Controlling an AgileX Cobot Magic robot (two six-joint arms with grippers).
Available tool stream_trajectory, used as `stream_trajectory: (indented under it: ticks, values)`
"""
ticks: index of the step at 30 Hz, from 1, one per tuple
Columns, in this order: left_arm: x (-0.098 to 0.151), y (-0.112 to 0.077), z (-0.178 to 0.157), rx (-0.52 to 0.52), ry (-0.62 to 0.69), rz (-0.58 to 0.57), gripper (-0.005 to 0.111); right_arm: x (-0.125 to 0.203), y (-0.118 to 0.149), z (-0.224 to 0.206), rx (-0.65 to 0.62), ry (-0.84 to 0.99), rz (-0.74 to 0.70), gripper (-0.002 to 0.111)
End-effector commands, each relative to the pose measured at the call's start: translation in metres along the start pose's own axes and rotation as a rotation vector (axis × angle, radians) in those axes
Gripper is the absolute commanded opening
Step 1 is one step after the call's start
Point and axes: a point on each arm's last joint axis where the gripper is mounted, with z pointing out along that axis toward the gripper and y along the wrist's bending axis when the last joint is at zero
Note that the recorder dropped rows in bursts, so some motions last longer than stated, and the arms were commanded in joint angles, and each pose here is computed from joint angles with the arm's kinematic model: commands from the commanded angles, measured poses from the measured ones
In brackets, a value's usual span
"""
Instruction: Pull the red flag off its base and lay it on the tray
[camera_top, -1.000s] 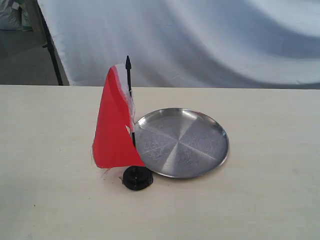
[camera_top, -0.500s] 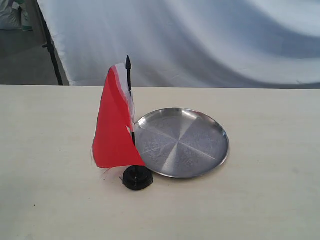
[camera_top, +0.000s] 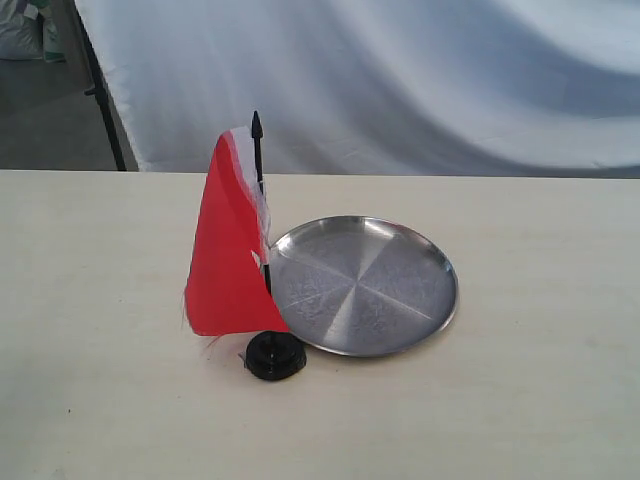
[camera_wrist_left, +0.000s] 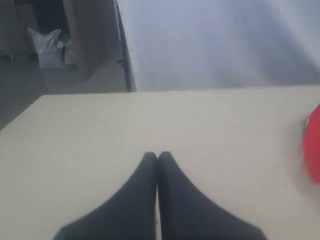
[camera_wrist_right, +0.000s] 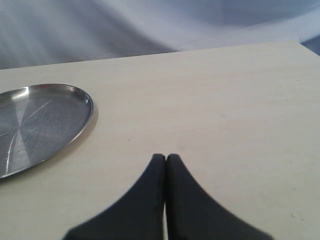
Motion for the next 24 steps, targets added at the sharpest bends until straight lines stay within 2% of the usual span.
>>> stream_trajectory:
  ticks: [1,7,9,11,15,20,24]
  values:
    - [-0.016,-0.003,-0.002,0.061,-0.179,-0.344,0.0,-0.002,0.0,-0.001,0.001,-0.016,0.002,0.0]
    - [-0.043,0.001,-0.011,0.112,-0.499,-0.491,0.0,-0.002,0.0,-0.001,0.001,-0.016,0.002,0.0]
    - [-0.049,0.002,-0.015,0.146,-0.575,-0.574,0.0,-0.002,0.0,-0.001,0.001,-0.016,0.002,0.0]
    - [-0.051,0.001,-0.016,0.181,-0.586,-0.62,0.0,-0.002,0.0,-0.001,0.001,-0.016,0.002,0.0]
    - [-0.067,-0.007,-0.022,0.231,-0.529,-0.494,0.0,-0.002,0.0,-0.001,0.001,-0.016,0.002,0.0]
    - [-0.107,-0.015,-0.046,0.33,-0.635,-0.317,0.0,-0.002,0.0,-0.001,0.001,-0.016,0.002,0.0]
    - [-0.137,-0.022,-0.048,0.386,-0.618,-0.203,0.0,-0.002,0.0,-0.001,0.001,-0.016,0.002,0.0]
